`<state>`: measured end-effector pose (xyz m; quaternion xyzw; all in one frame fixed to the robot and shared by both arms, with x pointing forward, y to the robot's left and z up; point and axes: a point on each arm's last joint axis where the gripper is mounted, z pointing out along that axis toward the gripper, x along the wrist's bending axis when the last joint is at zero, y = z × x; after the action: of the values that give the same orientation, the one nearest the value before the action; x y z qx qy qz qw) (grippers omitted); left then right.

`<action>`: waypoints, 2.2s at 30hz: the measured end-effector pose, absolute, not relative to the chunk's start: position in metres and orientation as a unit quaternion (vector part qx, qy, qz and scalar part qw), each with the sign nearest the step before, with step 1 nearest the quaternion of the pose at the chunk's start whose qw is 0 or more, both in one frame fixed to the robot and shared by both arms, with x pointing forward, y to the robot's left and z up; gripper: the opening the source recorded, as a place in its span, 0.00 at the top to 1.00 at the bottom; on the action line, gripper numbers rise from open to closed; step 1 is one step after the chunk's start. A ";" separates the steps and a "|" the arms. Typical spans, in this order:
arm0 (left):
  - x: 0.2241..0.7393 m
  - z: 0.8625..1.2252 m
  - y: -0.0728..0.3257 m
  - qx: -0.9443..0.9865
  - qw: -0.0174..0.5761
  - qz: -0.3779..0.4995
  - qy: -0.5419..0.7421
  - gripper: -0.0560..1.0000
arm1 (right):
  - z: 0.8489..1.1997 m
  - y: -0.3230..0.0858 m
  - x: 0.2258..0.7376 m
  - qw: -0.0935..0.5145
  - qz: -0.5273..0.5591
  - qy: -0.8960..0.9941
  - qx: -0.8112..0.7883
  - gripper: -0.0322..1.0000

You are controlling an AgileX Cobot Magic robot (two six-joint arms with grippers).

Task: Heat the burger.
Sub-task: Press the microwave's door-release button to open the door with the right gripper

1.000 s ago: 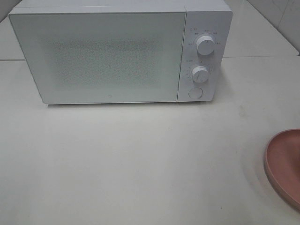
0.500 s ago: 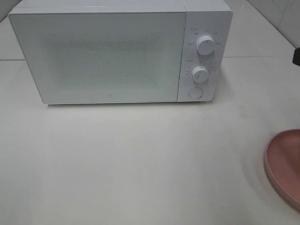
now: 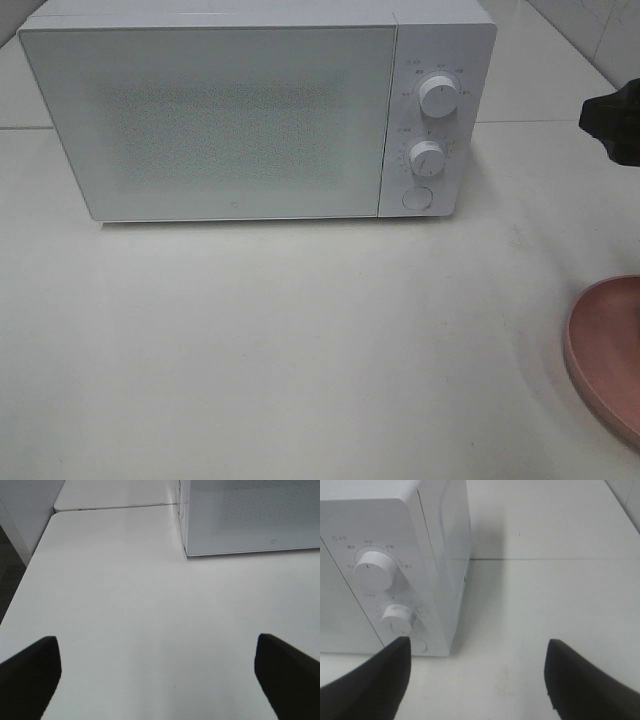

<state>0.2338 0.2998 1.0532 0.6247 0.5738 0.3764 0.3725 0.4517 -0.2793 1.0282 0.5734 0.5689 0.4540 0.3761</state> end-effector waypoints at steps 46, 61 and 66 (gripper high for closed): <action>0.234 1.053 0.300 0.625 0.373 0.376 0.574 0.03 | 0.935 -0.217 0.440 0.449 0.467 0.573 0.501 0.27; 0.234 1.053 0.300 0.625 0.373 0.376 0.574 0.03 | 0.922 -0.196 0.434 0.433 0.466 0.573 0.517 0.27; 0.234 1.053 0.300 0.625 0.373 0.376 0.574 0.03 | 0.922 -0.197 0.434 0.401 0.494 0.536 0.555 0.31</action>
<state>0.2338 0.2998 1.0532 0.6247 0.5738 0.3764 0.3725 0.4335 -0.1965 0.9220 0.5546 0.5360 0.4942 0.4012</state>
